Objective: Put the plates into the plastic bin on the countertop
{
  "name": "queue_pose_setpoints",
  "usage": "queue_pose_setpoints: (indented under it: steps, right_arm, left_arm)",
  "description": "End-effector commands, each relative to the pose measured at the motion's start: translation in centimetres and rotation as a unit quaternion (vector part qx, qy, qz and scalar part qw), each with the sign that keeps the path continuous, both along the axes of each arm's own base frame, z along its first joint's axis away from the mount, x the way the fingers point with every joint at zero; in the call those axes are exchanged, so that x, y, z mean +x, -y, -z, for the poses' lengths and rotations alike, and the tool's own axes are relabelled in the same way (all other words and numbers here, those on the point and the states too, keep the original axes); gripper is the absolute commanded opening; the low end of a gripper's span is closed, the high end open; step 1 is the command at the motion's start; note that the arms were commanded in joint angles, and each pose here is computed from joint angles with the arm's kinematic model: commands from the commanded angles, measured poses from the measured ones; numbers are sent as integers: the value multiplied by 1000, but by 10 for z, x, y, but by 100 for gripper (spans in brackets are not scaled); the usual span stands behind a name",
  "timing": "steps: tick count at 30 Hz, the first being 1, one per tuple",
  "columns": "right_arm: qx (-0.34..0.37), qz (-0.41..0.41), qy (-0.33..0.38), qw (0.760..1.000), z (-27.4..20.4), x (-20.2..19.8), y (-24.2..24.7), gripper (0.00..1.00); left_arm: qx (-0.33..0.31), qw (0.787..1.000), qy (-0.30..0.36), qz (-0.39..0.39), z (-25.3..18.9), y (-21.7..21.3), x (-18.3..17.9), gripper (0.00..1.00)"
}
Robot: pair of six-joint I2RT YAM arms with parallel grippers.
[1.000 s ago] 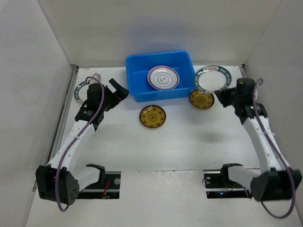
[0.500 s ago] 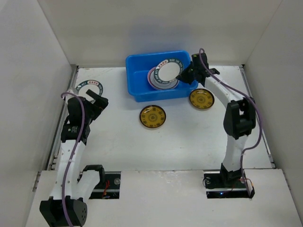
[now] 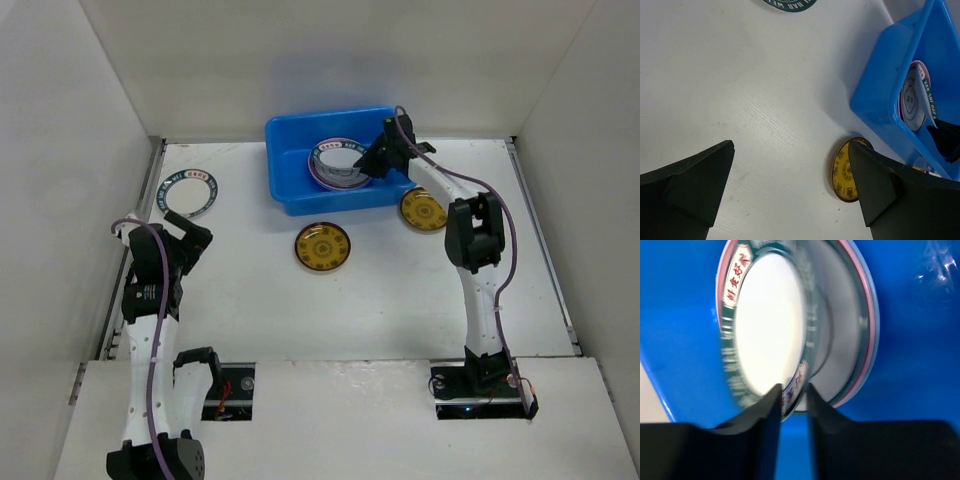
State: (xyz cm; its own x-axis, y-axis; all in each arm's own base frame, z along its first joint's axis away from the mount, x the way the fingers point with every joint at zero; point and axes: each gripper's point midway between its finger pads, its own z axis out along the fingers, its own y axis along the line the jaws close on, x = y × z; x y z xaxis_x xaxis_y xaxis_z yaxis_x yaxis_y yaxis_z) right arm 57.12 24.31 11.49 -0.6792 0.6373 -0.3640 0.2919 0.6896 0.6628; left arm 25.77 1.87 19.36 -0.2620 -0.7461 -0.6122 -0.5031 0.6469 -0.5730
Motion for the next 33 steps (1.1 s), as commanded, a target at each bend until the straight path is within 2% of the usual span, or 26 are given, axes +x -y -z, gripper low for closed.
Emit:
queue_pose_setpoints:
  steps: [1, 3, 6, 11, 16, 20, 24, 28, 33]
  right_arm:
    - [0, -10, 45, 999, -39, 8, -7, 40]
    - [-12, -7, 43, 999, -44, 3, -2, 51]
    - [-23, -14, 52, 998, -58, -5, 1, 59]
    - [-25, -29, 79, 996, -98, -26, 8, 67]
    - [-31, -50, 128, 990, -148, -60, 18, 69]
    - [-26, -68, 170, 983, -178, -97, 26, 70]
    - [-4, -83, 180, 980, -173, -136, 41, 70]
    - [14, -90, 185, 978, -160, -171, 53, 70]
    - [19, -92, 199, 976, -154, -203, 66, 70]
  left_arm:
    - [1, 1000, -5, 2, 4, -1, -3, 100]
    - [0, 1000, -8, 1, 5, -2, -1, 100]
    - [-4, 1000, -12, -1, 8, -2, 3, 100]
    - [-12, 1000, -13, -6, 7, -4, 17, 100]
    - [-24, 999, -18, -25, 8, -13, 44, 100]
    - [-58, 997, 10, -56, 8, -25, 79, 100]
    - [-118, 988, 22, -98, 29, -39, 114, 100]
    - [-180, 976, 31, -121, 56, -46, 141, 96]
    - [-200, 968, 49, -145, 84, -61, 157, 91]
